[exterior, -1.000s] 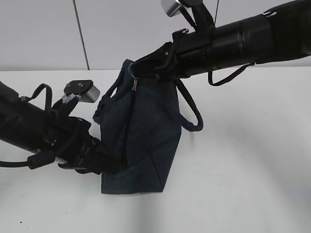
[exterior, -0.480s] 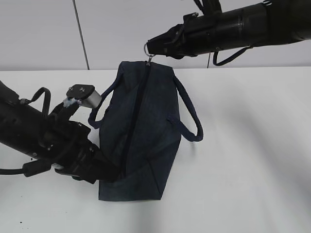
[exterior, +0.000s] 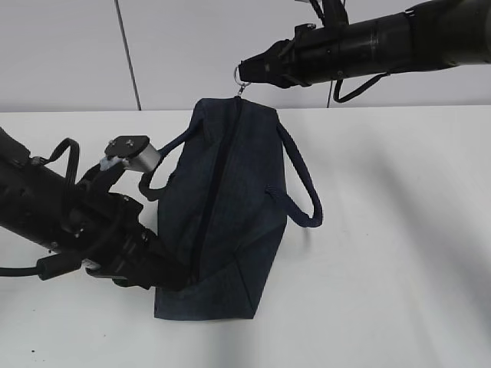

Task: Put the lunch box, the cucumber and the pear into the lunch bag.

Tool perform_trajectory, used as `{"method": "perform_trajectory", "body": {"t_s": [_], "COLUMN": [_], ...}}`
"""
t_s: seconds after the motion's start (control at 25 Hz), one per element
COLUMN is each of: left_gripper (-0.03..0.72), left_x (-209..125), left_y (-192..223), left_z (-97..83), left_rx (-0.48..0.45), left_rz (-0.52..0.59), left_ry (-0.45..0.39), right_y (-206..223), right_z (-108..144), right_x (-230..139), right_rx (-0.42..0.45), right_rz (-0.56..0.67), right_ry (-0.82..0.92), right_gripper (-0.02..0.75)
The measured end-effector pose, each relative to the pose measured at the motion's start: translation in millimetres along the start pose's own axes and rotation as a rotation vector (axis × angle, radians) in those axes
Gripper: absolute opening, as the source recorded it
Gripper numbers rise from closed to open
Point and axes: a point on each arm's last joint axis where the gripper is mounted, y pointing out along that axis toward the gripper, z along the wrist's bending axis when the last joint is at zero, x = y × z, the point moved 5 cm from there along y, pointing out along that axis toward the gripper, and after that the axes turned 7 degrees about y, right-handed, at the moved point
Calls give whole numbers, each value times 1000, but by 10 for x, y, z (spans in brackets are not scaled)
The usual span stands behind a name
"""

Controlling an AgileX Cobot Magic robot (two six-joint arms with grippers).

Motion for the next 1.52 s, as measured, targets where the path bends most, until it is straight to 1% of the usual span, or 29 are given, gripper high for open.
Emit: {"method": "perform_trajectory", "body": {"t_s": [0.08, 0.16, 0.2, 0.24, 0.28, 0.36, 0.44, 0.48, 0.56, 0.68, 0.76, 0.88, 1.0, 1.12, 1.24, 1.4, 1.52], "left_gripper": [4, 20, 38, 73, 129, 270, 432, 487, 533, 552, 556, 558, 558, 558, 540, 478, 464], "left_x": [0, 0, -1, -2, 0, 11, 34, 55, 102, 186, 266, 361, 392, 478, 609, 858, 1039], "left_y": [0, 0, 0, 0, 0, -2, -5, -17, -72, -227, -373, -594, -780, -932, -1035, -1156, -1196], "left_z": [0, -1, -8, -21, -35, -77, -131, -170, -237, -352, -404, -446, -441, -356, -219, -81, 49], "left_rx": [0, -1, -6, -15, -25, -55, -95, -119, -164, -226, -238, -226, -185, -100, -9, 57, 98], "left_rz": [0, 0, 1, 2, 2, -4, -18, -29, -56, -114, -181, -270, -332, -429, -515, -572, -589], "left_ry": [-43, -79, -89, -99, -106, -129, -165, -182, -209, -227, -234, -239, -243, -270, -301, -274, -247], "right_y": [-2, -7, -9, -10, -10, -10, -11, -11, -11, -11, -11, -11, -12, -13, -18, -25, -25], "right_z": [27, 40, 43, 50, 53, 61, 65, 65, 65, 67, 68, 73, 86, 95, 100, 93, 96], "right_x": [-1, -2, -3, 1, 0, -1, -1, -1, -1, -1, -2, -2, -4, -5, -6, -4, -5], "right_rx": [20, 32, 36, 40, 43, 48, 51, 51, 51, 52, 53, 57, 66, 73, 79, 78, 81], "right_rz": [2, 3, 4, 3, 4, 4, 5, 5, 5, 5, 5, 6, 7, 8, 9, 8, 9], "right_ry": [3, 6, 8, 8, 8, 10, 10, 10, 10, 10, 12, 13, 18, 22, 25, 31, 33], "right_gripper": [6, 6, 6, 6, 6, 6, 6, 6, 6, 6, 6, 6, 6, 5, 6, 6, 6]}}
